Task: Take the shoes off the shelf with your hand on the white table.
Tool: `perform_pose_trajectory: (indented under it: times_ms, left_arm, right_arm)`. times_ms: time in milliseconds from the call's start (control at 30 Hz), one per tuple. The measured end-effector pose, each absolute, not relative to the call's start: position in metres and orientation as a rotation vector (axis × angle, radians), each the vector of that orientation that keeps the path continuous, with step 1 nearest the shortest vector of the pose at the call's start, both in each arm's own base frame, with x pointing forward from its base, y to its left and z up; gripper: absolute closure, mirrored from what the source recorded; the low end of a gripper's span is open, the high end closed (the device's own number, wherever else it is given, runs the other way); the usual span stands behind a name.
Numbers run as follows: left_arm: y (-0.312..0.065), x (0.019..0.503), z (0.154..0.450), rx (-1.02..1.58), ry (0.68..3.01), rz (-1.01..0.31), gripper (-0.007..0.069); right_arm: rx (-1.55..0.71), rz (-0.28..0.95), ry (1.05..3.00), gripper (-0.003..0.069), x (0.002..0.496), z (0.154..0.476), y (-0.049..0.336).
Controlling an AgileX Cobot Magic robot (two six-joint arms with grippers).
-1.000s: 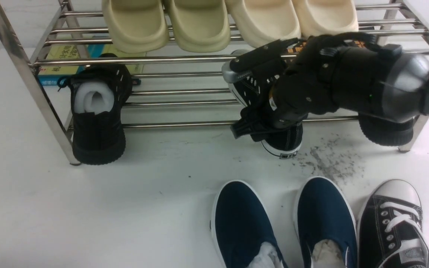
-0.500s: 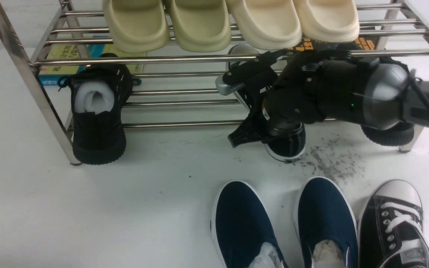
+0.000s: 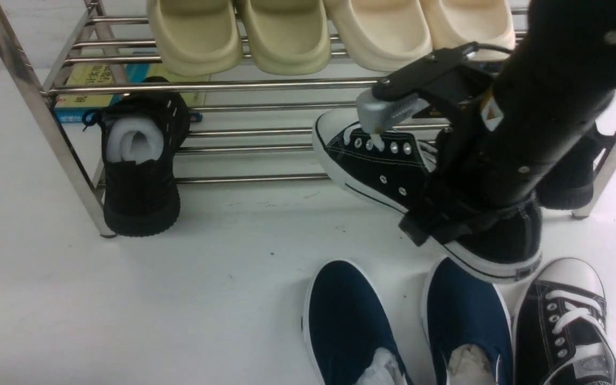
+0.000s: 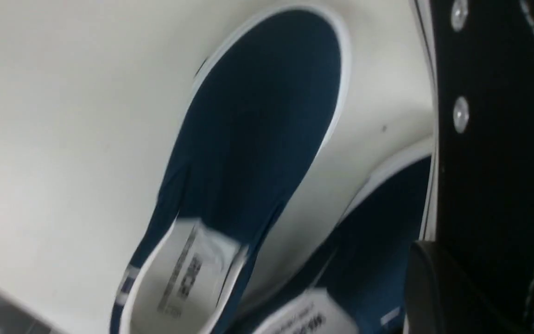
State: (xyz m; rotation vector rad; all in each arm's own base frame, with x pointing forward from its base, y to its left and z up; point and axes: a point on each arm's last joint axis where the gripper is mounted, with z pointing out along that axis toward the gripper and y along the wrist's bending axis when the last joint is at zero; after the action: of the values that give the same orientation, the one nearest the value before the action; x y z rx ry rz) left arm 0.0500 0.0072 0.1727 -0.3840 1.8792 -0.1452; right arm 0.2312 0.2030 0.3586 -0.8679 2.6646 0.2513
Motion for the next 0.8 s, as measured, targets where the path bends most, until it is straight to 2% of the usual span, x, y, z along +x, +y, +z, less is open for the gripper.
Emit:
perform_pose_trajectory:
  times_ms: [167,267,400,500,633,700,800]
  left_arm:
    - [0.007,0.05,0.173,-0.384,1.879,-0.145,0.0386]
    - [0.007,0.05,0.173,-0.384,1.879,-0.145,0.0386]
    - [0.007,0.05,0.173,-0.384,1.879,-0.145,0.0386]
    - [0.007,0.05,0.173,-0.384,1.879,-0.145,0.0386]
    - [0.007,0.05,0.173,-0.384,1.879,-0.145,0.0386]
    - [0.007,0.05,0.173,-0.384,1.879,-0.145,0.0386]
    - [0.007,0.05,0.173,-0.384,1.879,-0.145,0.0386]
  right_arm:
    - [-0.841,0.283,2.554,0.0643,0.208,0.394,0.181]
    - [-0.799,0.344,2.443,0.0643,0.18,0.426,0.158]
    - [-0.733,0.393,2.38,0.0643,0.15,0.441,0.132]
    - [-0.677,0.396,2.396,0.0643,0.128,0.431,0.112]
    - [-0.569,0.36,2.47,0.0643,0.109,0.401,0.09]
    - [-0.406,0.336,2.529,0.0643,0.095,0.377,0.073]
    - [-0.278,0.3,2.573,0.0643,0.086,0.355,0.06]
